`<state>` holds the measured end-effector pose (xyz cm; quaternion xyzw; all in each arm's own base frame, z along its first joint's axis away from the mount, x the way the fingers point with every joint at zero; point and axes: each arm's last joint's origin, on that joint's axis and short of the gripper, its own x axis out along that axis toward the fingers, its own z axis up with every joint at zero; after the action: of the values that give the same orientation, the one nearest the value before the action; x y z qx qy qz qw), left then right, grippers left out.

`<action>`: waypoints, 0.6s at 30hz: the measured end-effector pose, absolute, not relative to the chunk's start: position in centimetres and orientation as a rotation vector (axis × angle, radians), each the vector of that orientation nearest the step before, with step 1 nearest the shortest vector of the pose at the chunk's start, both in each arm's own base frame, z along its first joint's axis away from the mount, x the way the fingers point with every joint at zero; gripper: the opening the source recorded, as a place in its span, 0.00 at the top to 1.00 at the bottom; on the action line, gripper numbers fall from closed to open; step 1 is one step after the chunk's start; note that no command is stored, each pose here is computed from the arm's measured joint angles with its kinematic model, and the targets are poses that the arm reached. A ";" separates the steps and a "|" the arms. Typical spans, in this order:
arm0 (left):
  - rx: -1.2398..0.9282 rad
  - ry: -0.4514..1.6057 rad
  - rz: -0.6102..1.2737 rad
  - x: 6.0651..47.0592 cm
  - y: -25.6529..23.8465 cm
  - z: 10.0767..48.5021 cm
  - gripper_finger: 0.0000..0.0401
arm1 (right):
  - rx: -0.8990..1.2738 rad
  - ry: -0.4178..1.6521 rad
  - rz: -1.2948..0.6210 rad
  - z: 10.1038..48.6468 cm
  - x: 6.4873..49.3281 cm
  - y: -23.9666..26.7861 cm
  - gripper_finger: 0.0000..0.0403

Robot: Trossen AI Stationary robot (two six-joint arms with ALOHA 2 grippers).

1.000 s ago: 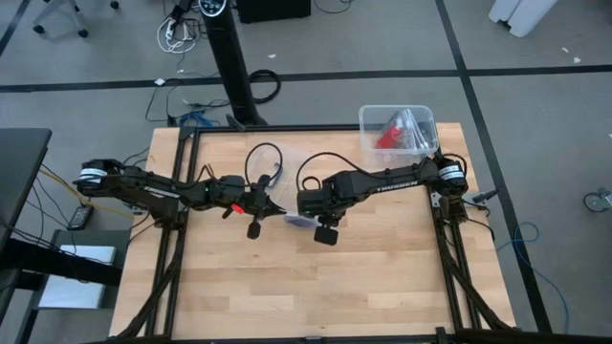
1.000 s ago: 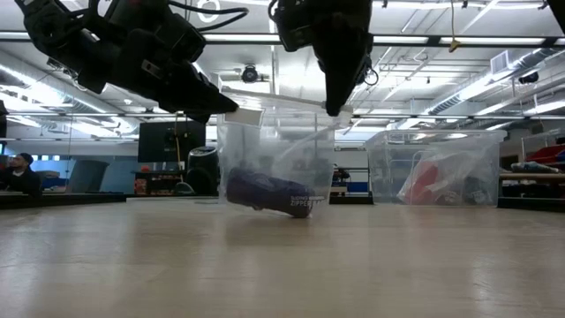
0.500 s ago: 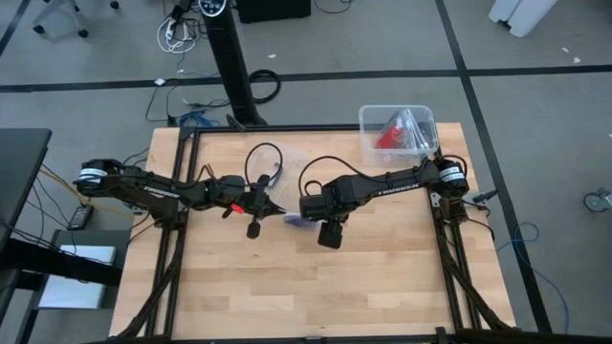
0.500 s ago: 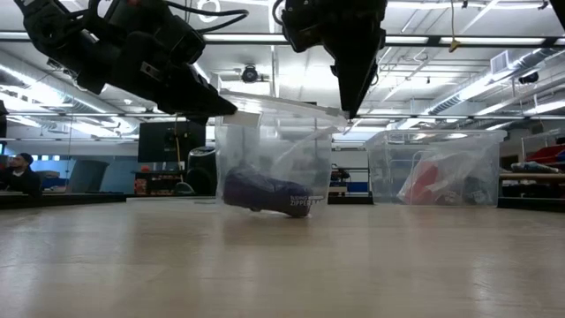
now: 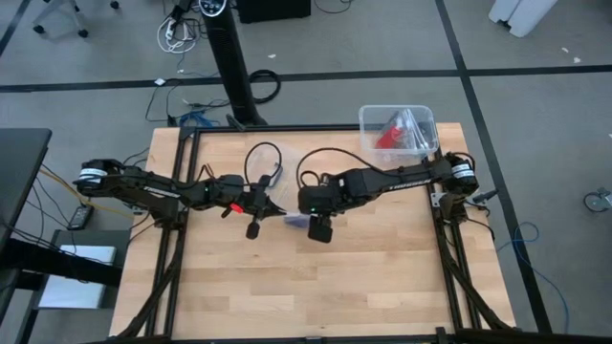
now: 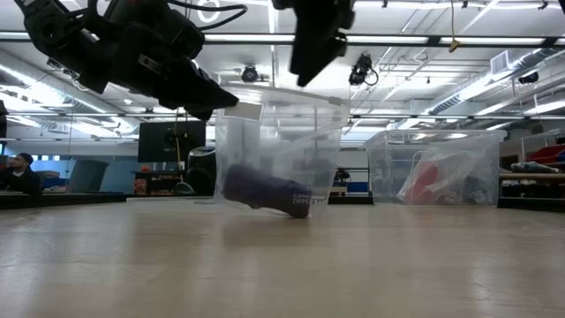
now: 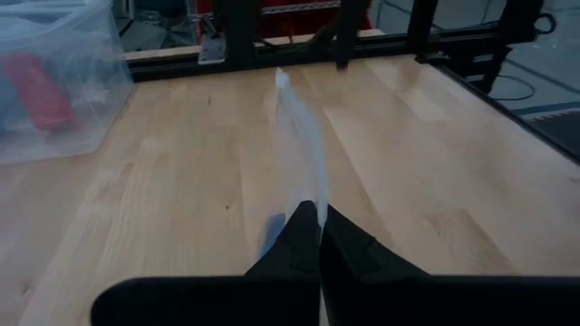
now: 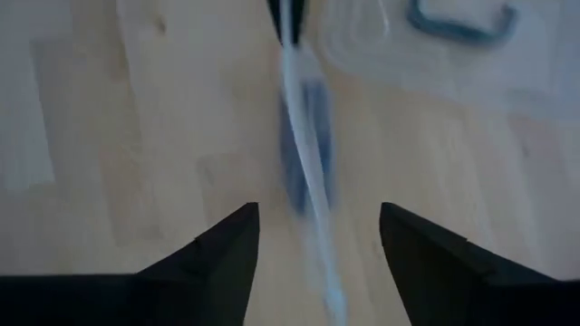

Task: Roll bandage
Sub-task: Put the transparent zip bag into the transparent bin

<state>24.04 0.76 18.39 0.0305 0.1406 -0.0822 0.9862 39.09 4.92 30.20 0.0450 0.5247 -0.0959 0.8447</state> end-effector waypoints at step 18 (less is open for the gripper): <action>0.052 0.261 -0.176 24.1 0.7 18.6 1.00 | 0.024 1.120 -0.061 28.5 40.7 3.6 0.97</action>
<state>24.11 0.73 18.63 0.0257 0.1300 -0.0875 0.9873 40.74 3.60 28.51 0.0114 0.5312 -0.0291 0.8467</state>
